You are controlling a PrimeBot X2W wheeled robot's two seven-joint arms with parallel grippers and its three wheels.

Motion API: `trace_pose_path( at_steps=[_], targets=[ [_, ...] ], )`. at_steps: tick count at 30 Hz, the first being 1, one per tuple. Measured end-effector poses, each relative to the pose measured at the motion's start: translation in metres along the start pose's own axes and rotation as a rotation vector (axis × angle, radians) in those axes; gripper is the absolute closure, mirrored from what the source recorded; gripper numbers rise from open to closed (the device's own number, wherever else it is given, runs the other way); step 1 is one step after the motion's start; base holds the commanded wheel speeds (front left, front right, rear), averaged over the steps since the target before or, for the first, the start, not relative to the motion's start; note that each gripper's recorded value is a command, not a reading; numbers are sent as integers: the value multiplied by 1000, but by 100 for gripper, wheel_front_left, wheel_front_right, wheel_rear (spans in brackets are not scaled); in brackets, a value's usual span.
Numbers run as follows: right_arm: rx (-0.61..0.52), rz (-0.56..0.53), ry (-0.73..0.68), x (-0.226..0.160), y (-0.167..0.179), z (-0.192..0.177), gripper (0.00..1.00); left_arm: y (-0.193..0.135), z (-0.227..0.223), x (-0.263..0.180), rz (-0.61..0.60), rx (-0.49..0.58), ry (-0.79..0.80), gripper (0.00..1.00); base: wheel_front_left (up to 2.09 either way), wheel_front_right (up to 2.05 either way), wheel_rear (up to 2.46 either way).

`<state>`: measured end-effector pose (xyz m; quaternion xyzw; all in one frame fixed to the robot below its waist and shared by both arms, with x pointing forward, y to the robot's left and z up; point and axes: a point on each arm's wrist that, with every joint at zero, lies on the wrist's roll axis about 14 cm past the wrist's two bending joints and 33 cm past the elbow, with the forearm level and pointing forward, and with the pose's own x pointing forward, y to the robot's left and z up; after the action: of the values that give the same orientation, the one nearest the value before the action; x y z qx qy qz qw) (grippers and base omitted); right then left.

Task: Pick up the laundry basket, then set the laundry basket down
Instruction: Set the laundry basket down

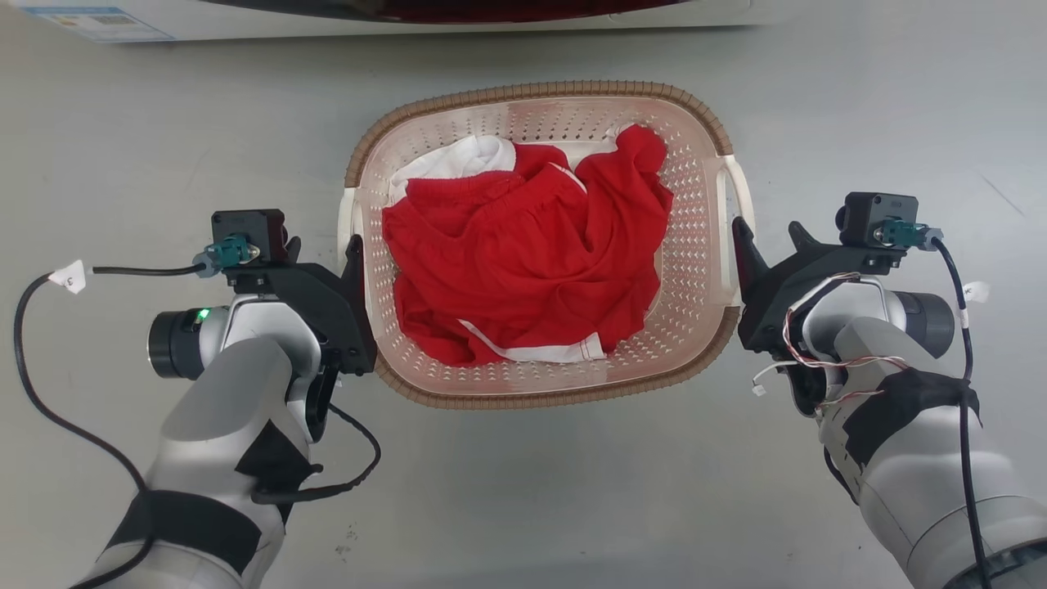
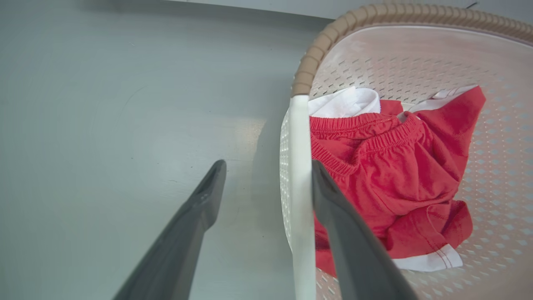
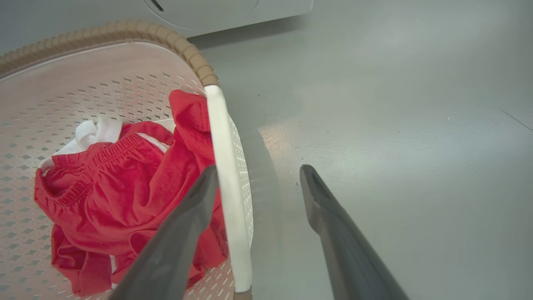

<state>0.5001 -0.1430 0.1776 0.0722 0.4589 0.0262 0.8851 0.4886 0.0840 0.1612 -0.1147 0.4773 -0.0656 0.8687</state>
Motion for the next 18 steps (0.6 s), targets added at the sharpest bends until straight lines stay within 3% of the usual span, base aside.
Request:
trace_pose_path(
  at_steps=[18],
  targets=[
    [10,14,-130,-56,7,32,0,-9,27,-57,-5,-4,-115,0,0,0,0]
  ],
)
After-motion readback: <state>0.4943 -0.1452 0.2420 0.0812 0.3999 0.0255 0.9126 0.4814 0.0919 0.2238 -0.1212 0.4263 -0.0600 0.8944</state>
